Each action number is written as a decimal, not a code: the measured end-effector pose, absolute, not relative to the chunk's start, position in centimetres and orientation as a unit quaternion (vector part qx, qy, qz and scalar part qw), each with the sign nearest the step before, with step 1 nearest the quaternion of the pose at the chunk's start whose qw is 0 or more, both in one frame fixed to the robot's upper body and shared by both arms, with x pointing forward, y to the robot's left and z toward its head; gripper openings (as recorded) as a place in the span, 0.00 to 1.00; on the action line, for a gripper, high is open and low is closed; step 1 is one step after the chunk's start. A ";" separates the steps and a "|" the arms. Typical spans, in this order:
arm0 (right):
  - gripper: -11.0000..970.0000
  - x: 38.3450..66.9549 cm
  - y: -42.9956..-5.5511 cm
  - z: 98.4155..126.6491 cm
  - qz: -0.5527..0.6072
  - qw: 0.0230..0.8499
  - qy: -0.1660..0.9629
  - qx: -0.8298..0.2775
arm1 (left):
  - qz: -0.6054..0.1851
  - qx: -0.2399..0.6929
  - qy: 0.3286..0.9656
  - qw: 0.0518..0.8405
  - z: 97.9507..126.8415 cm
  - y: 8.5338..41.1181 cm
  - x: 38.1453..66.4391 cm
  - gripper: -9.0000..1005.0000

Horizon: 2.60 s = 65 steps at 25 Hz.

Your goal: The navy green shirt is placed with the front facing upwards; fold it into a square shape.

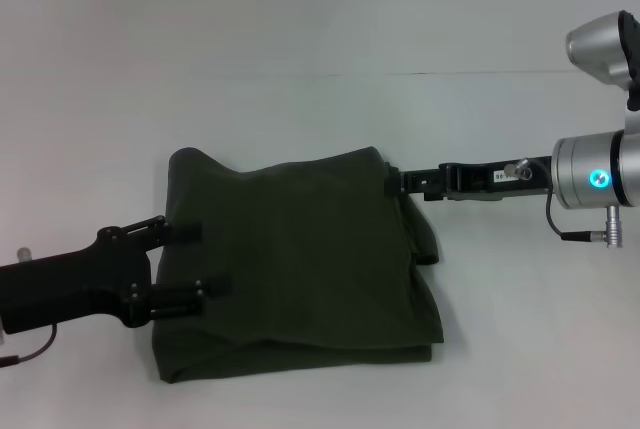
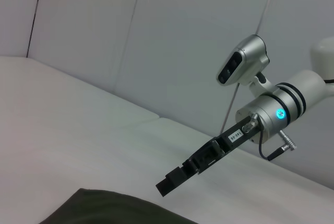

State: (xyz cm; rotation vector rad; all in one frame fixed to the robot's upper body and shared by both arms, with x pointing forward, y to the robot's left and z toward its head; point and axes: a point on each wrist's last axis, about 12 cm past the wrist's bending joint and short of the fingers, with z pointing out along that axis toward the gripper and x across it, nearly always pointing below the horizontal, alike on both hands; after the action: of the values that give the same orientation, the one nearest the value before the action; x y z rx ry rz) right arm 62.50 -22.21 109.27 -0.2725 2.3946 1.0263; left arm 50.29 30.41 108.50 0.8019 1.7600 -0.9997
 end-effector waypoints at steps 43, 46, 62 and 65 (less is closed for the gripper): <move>0.60 59.4 -23.0 109.5 0.423 0.172 0.872 -0.177 | -0.411 0.296 0.719 0.476 108.2 30.8 49.9 0.88; 0.61 59.4 -23.0 109.4 0.419 0.166 0.875 -0.177 | -0.410 0.295 0.720 0.476 108.2 30.8 49.9 0.88; 0.61 58.6 -23.9 108.3 0.404 0.147 0.889 -0.159 | -0.411 0.292 0.718 0.479 108.1 30.6 50.0 0.88; 0.61 58.8 -23.5 108.1 0.401 0.152 0.890 -0.156 | -0.413 0.290 0.719 0.479 107.9 30.5 50.1 0.88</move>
State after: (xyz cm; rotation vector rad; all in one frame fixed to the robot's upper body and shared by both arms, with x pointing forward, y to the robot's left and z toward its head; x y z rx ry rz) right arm 58.76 -23.51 108.09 -0.4479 2.5525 1.1513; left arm 50.09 30.48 107.95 0.7084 1.7543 -1.0070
